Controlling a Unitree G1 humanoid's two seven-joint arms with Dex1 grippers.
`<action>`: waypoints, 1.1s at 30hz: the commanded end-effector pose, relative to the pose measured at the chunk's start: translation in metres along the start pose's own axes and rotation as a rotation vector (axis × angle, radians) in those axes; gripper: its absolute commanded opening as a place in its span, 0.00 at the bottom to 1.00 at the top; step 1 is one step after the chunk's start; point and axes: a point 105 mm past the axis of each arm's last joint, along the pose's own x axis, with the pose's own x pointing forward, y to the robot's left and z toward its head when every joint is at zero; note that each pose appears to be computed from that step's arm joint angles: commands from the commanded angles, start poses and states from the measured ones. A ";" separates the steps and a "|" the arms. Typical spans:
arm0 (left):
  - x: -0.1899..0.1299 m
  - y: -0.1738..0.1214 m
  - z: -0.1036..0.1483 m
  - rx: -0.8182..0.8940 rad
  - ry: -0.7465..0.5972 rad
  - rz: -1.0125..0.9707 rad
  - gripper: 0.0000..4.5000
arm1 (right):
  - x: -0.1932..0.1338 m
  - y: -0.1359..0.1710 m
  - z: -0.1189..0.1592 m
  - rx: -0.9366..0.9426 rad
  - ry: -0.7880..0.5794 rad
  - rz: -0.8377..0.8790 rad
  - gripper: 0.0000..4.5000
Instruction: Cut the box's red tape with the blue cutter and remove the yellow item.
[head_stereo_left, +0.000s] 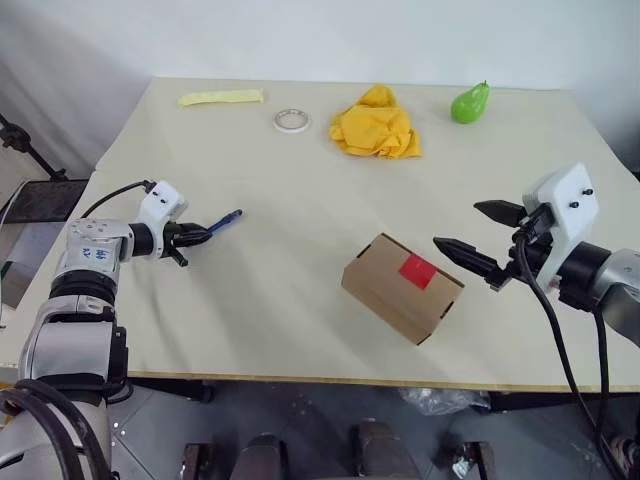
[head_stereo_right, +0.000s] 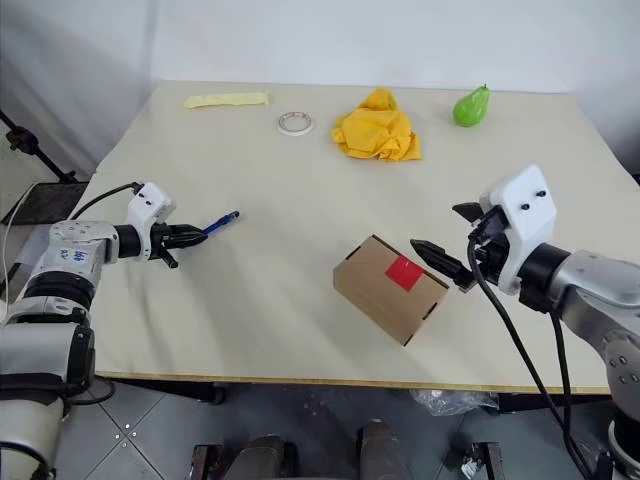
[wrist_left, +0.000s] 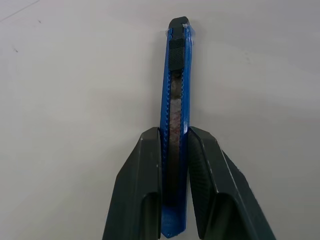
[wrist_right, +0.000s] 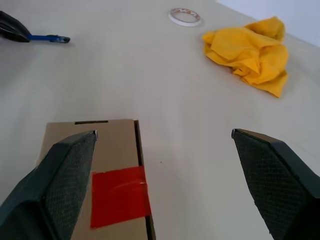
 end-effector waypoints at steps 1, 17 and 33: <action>-0.007 -0.006 -0.022 -0.004 0.056 -0.045 0.09 | 0.004 0.004 0.013 -0.026 -0.039 0.020 1.00; -0.033 -0.048 -0.022 0.104 0.044 -0.086 0.17 | 0.060 0.054 0.026 -0.022 -0.100 0.277 1.00; -0.045 -0.052 -0.019 0.024 0.023 -0.038 0.98 | 0.064 0.050 0.025 -0.016 -0.113 0.276 1.00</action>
